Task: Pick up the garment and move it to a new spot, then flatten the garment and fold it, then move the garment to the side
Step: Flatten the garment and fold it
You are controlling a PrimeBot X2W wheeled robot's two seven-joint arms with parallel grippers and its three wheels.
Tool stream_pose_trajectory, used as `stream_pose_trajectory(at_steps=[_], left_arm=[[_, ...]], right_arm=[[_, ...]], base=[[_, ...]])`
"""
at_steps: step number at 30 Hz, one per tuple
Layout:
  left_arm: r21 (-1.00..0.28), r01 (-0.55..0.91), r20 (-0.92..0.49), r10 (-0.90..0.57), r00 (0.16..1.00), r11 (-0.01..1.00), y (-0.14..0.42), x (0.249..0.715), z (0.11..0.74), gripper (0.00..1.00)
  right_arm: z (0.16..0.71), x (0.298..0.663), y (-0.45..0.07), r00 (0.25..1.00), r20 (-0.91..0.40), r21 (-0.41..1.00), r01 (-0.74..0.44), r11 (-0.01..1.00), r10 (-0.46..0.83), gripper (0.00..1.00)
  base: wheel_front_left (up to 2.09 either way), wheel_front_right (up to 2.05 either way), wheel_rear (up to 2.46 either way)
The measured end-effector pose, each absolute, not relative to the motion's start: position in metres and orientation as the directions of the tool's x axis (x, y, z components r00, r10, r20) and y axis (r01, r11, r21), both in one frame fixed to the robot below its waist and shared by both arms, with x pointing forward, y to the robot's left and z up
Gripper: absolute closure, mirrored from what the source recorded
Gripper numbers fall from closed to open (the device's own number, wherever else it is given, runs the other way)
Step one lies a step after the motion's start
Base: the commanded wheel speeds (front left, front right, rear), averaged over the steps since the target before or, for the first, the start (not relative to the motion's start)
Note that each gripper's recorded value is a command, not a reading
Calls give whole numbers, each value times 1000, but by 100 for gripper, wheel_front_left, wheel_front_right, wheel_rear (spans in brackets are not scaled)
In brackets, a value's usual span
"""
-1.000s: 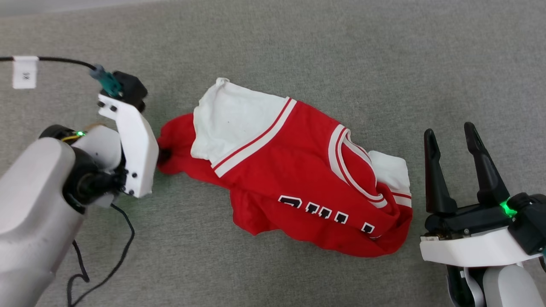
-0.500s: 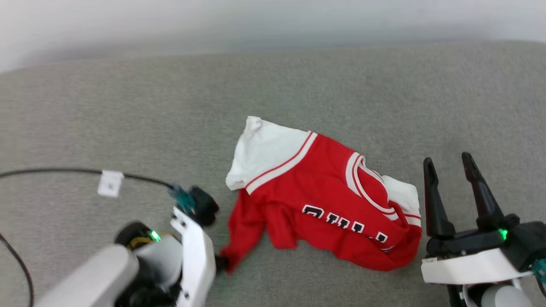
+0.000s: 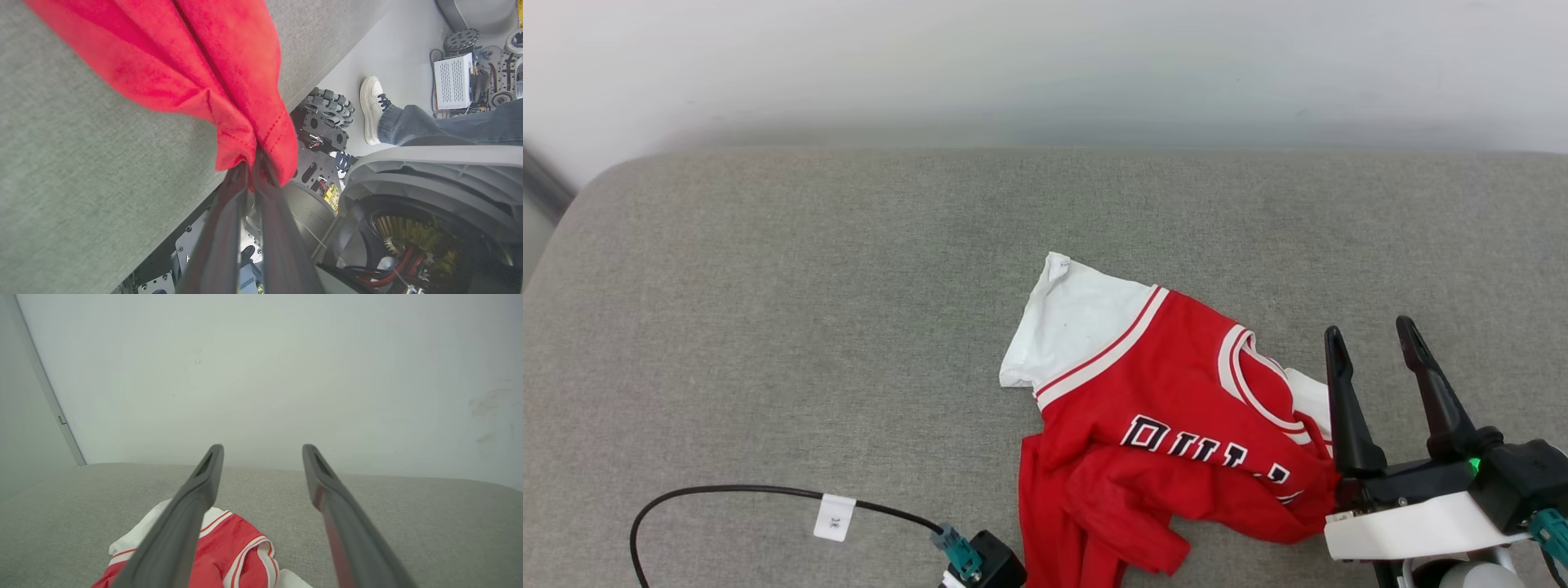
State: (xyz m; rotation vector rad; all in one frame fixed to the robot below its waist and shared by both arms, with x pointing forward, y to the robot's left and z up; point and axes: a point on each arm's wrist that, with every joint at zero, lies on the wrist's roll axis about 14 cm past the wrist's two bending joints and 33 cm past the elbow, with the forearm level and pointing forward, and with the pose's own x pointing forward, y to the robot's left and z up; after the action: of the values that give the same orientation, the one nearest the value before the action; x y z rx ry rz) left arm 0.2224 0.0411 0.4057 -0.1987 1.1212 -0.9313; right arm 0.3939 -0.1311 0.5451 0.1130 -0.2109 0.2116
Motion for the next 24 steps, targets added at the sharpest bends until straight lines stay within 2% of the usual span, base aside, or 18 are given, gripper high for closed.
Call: stream_pose_trajectory(at_steps=[4, 5, 6, 7, 10, 13, 18, 24], left_arm=[[-563, 544, -684, -720, 115, 622, 41, 218, 402, 100], [-563, 543, -682, -721, 121, 623, 40, 218, 402, 86], [-556, 546, -677, -722, 141, 627, 41, 222, 404, 15], [-550, 545, -672, -723, 163, 633, 42, 226, 406, 0], [-520, 559, -639, -728, 246, 646, 46, 247, 419, 0], [-480, 580, -565, -738, 369, 658, 50, 282, 446, 0], [-320, 624, -475, -691, 545, 713, 68, 349, 493, 0], [-165, 680, -522, -648, 554, 714, 70, 412, 518, 0]], right_arm=[[546, 392, -130, 955, 220, 88, -222, 971, 199, 0], [546, 392, -130, 955, 219, 88, -222, 971, 198, 0], [545, 391, -131, 955, 219, 88, -222, 971, 198, 0], [546, 391, -131, 955, 219, 88, -222, 971, 198, 0], [546, 389, -132, 956, 218, 90, -218, 972, 195, 0], [548, 387, -136, 958, 223, 87, -206, 975, 183, 0], [551, 385, -148, 962, 231, 88, -171, 981, 147, 0], [547, 391, -161, 969, 221, 75, -131, 989, 112, 0]], base=[[0, 0, 0], [0, 0, 0], [0, 0, 0], [0, 0, 0], [0, 0, 0], [0, 0, 0], [0, 0, 0], [0, 0, 0]])
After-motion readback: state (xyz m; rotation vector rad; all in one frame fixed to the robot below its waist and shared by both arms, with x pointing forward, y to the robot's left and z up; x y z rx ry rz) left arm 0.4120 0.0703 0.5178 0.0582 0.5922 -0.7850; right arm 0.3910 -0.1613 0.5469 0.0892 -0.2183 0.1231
